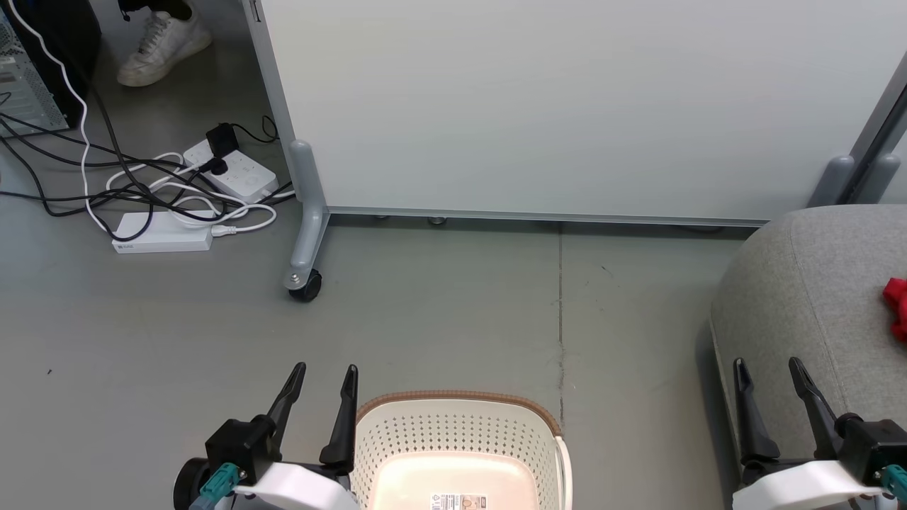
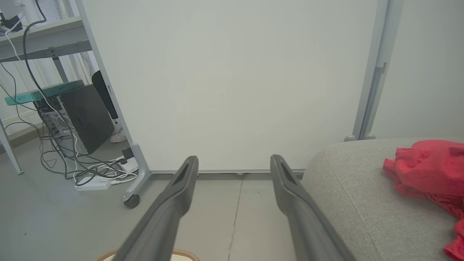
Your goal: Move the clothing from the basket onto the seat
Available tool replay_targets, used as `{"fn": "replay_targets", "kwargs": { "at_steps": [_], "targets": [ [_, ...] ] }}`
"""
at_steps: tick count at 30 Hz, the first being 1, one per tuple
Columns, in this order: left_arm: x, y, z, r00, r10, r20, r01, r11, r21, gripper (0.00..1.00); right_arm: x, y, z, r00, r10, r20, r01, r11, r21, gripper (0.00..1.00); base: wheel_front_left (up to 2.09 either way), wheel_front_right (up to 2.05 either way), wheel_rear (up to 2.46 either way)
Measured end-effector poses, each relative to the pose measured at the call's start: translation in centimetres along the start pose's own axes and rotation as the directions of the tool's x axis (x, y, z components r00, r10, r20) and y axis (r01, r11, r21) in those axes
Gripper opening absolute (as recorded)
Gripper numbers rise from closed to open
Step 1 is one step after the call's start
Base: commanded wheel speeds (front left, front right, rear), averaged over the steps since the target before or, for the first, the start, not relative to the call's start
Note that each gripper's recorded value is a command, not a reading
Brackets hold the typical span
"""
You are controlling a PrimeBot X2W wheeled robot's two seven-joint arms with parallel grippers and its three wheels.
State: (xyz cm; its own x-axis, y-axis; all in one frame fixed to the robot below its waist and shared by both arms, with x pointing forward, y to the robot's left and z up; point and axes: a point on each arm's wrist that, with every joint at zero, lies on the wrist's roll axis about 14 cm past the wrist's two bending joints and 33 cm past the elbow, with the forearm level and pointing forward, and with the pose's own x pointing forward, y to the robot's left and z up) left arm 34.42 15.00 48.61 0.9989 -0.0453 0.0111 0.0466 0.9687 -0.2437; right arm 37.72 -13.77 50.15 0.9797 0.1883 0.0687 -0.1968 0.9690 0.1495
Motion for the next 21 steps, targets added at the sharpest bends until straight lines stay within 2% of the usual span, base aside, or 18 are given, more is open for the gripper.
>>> {"fn": "replay_targets", "kwargs": {
  "at_steps": [14, 16, 21],
  "targets": [
    [0.1, -0.2, -0.3, 1.000, -0.003, -0.011, 0.003, 1.000, 0.012, 1.00, 0.1, 0.0, 0.0, 1.000, 0.000, 0.002, 0.000, 1.000, 0.001, 1.00, 0.00, 0.00, 0.00],
    [-0.4, 0.4, -1.9, 0.998, 0.028, -0.063, -0.029, 0.999, -0.022, 1.00, 0.1, 0.1, 0.1, 1.000, 0.002, 0.002, -0.002, 1.000, 0.001, 1.00, 0.00, 0.00, 0.00],
    [0.2, 0.5, -1.0, 0.999, 0.023, -0.035, -0.025, 0.999, -0.040, 1.00, 0.2, 0.1, 0.0, 1.000, 0.003, 0.002, -0.003, 1.000, 0.002, 1.00, 0.00, 0.00, 0.00]
  ]
}}
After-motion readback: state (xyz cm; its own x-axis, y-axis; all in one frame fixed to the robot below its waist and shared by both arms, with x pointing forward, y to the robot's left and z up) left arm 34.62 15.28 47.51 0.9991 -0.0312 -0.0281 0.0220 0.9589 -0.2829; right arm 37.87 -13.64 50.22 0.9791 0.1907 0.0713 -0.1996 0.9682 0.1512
